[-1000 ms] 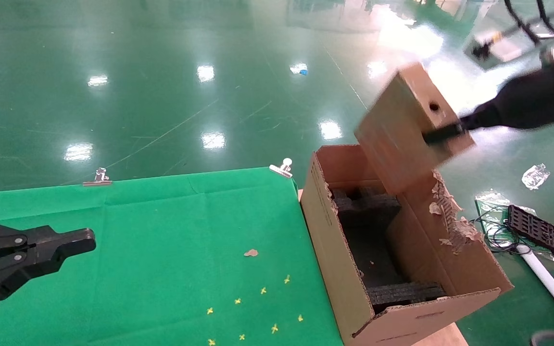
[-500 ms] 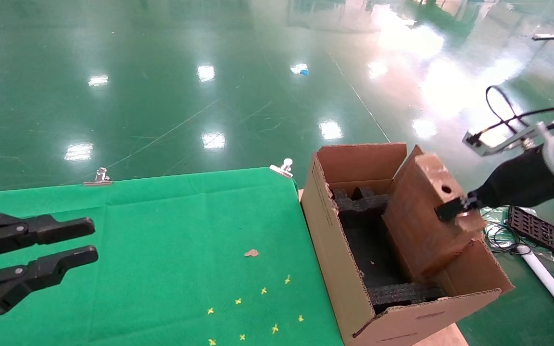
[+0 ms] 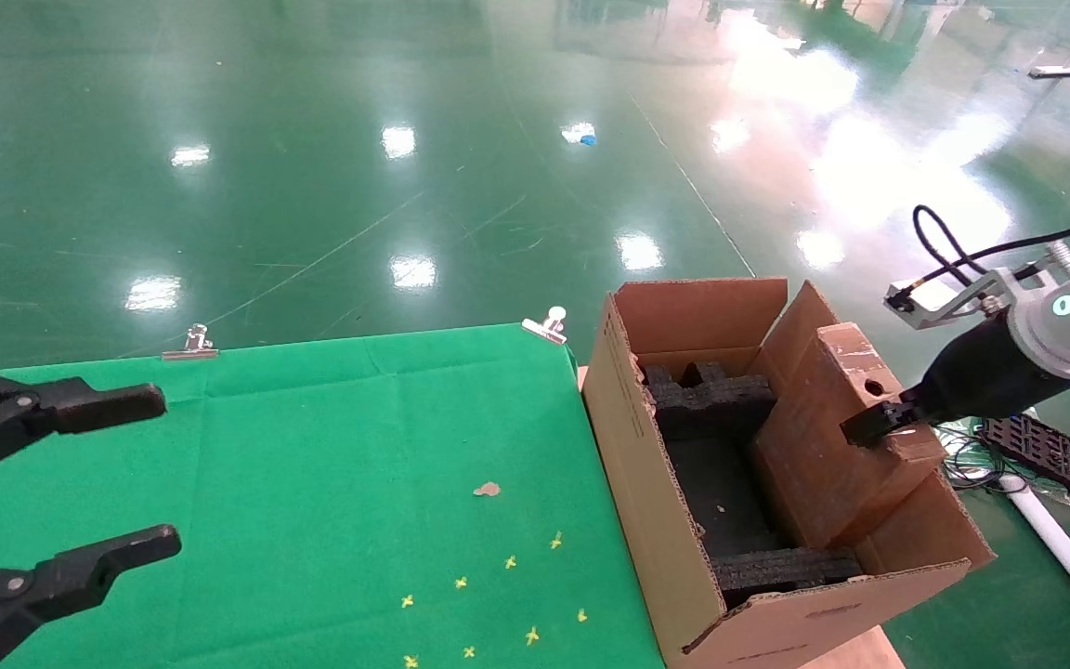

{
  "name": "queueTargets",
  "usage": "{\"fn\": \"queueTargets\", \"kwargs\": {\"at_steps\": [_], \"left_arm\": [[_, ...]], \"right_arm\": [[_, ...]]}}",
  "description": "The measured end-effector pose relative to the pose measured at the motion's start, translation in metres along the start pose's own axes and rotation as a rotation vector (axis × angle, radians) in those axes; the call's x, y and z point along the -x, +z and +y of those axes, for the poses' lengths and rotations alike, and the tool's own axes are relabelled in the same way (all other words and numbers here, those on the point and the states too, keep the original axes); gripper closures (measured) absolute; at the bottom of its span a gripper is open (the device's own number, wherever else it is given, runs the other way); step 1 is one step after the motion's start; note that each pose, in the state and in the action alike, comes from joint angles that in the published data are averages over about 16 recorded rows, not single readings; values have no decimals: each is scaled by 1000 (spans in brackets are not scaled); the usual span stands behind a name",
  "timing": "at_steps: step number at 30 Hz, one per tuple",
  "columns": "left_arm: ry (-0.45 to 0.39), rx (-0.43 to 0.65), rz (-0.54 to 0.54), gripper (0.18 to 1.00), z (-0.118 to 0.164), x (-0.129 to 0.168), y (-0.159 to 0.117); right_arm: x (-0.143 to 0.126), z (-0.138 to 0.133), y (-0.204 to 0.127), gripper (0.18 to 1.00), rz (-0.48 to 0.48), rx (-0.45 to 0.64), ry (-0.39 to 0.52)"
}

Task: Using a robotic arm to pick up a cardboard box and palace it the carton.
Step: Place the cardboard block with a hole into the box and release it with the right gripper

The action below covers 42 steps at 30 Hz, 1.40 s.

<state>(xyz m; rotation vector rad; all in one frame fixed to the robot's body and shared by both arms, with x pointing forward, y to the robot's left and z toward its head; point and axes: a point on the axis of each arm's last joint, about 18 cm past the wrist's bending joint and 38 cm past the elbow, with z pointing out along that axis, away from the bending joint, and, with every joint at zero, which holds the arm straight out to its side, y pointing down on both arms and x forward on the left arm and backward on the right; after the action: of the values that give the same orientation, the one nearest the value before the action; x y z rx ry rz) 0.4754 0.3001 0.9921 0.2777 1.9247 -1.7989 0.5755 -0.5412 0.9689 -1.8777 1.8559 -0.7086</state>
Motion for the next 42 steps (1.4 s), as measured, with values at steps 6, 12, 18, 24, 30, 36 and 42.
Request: {"fn": "queueTargets", "kwargs": {"at_steps": [6,12,18,24,30,36,42], "left_arm": [[0,0,0,476,0,0,0],[0,0,0,355,0,0,0],[0,0,0,266,0,0,0],[0,0,0,214,0,0,0],[0,0,0,190,0,0,0],[0,0,0,184,0,0,0],[0,0,0,184,0,0,0]], "right_arm": [[6,-2,24,861,15,24,-10],[16,-3,49,866,22,47,-20],[26,-1,72,875,28,70,-31],[33,4,95,887,33,86,-42],[36,11,112,899,34,90,-50],[33,16,119,906,33,85,-55],[29,16,118,905,31,77,-59]]}}
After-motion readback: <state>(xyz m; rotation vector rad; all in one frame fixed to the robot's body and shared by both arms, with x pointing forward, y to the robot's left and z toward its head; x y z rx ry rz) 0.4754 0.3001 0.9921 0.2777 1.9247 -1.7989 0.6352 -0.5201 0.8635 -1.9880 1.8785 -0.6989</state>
